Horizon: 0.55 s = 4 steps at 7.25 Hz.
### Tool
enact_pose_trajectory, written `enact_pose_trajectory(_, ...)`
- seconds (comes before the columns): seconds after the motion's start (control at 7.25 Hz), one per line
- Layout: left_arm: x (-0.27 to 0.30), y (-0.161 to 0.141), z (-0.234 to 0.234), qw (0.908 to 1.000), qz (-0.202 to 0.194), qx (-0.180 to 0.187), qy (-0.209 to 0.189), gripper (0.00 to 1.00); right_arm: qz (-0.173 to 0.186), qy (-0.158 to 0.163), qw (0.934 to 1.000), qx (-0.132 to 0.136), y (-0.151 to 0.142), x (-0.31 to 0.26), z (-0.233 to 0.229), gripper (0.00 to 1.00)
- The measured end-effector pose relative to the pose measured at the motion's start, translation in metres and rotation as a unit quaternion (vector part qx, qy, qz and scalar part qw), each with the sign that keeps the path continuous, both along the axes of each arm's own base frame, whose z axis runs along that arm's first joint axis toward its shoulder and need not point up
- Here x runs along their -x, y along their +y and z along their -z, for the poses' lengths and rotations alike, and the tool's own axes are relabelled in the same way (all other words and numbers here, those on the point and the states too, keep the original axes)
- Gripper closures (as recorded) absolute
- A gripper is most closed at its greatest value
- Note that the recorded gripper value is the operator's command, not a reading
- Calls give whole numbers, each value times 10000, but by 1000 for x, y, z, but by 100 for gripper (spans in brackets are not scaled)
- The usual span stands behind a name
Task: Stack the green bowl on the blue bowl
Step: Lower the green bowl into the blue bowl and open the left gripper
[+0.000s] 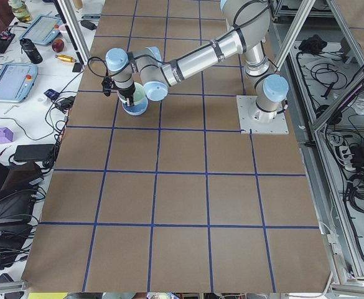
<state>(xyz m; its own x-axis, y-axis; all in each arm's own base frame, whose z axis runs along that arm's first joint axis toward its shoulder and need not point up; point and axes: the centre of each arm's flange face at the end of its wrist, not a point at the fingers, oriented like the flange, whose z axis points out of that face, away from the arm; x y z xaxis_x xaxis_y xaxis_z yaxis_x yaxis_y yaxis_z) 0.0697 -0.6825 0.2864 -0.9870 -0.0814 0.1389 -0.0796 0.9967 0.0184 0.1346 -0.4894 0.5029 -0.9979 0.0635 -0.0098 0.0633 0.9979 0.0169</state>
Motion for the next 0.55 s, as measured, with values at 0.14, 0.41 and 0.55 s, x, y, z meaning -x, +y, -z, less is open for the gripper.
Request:
enact_pose_trajectory(0.14, 1, -2, 10, 10000, 23, -57, 1, 93, 0, 0, 10000, 1, 0, 0, 0, 0)
enact_pose_trajectory(0.41, -1, -5, 24, 9999, 43, -119, -84, 19, 0, 0, 10000, 2, 0, 0, 0, 0)
enact_pose_trajectory(0.55, -2, -6, 27, 9999, 19, -103, -107, 18, 0, 0, 10000, 1, 0, 0, 0, 0)
